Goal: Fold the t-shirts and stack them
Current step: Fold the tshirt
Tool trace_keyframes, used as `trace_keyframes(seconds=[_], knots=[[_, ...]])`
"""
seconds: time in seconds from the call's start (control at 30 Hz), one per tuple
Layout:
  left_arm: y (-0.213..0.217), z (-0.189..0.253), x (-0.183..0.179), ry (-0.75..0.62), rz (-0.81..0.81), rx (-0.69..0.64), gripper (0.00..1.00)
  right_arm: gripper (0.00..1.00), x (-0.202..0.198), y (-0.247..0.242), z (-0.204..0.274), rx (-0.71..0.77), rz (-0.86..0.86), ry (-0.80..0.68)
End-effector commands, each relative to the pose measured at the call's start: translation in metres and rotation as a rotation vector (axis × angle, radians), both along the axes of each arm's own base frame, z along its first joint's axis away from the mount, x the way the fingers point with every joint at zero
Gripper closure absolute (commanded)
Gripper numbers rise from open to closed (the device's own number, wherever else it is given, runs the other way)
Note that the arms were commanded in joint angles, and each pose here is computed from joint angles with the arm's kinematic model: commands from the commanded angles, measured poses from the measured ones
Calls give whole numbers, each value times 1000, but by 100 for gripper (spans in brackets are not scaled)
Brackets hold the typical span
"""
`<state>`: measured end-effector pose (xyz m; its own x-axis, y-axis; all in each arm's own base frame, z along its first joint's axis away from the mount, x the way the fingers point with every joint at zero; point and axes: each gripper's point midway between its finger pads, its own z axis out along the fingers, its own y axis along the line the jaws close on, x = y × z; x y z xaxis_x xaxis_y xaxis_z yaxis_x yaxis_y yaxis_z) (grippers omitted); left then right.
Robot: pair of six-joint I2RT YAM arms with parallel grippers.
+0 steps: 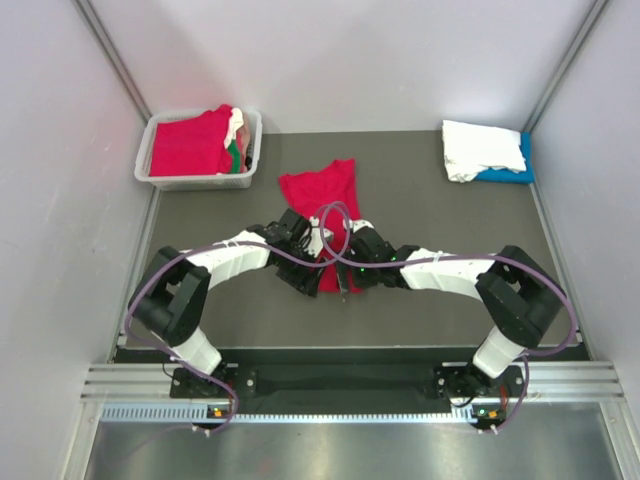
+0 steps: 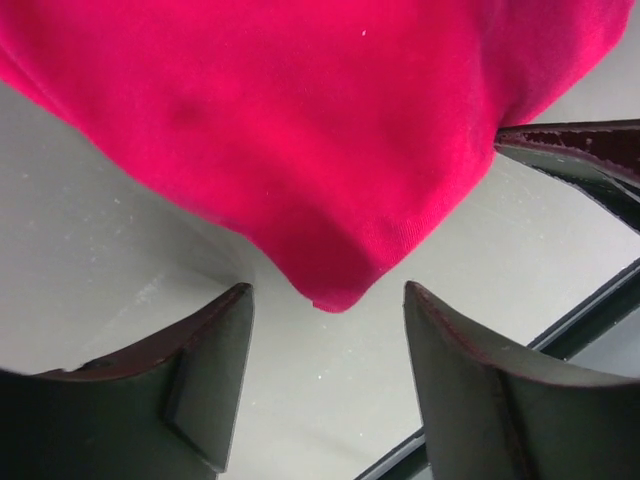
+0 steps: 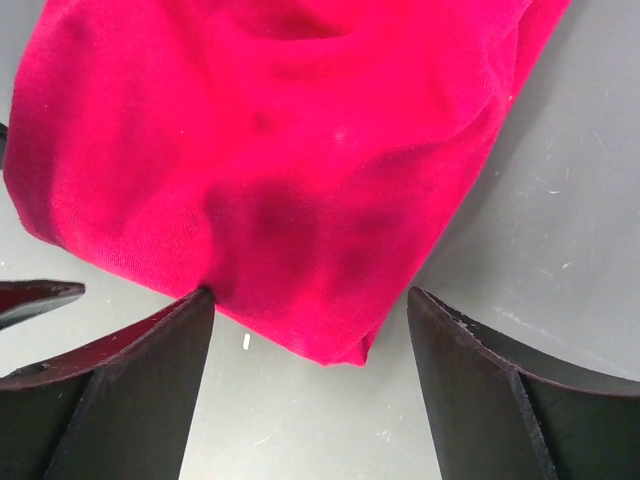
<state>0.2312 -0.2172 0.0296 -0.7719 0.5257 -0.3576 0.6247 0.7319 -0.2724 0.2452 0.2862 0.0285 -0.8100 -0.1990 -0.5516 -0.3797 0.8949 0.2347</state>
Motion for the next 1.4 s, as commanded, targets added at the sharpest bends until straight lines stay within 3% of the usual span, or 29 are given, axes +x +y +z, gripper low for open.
trace_keyframes(seconds=[0.0,0.47,0.53,0.57,0.63,0.67,0.87,0.93,0.97,1.07,1.37], knots=[[-11,0,5,-10,-14,-24,38,23,-14,-2,-12,-3,5,60],[-21,9,19,-31,-33,-30,45,25,-16,-1,-16,-14,22,75],[-23,10,19,-29,-38,-35,56,26,-17,-2,-16,-14,22,75],[-23,10,19,-29,-38,-35,68,28,-17,-1,-16,-13,25,73],[-24,9,18,-19,-43,-38,85,31,-17,-2,-16,-13,22,74],[-23,9,18,-19,-40,-35,100,34,-17,-2,-17,-15,23,77],[-21,10,15,-17,-47,-34,100,43,-18,-2,-17,-19,26,80],[-20,12,13,-18,-59,-30,100,58,-18,-3,-16,-21,27,80],[-20,14,13,-18,-63,-28,100,73,-18,-2,-15,-18,26,79],[-18,22,6,6,-102,-34,100,100,-21,-6,-11,-22,28,76],[-11,75,-37,89,-263,-101,100,100,-45,-26,16,-53,60,43]])
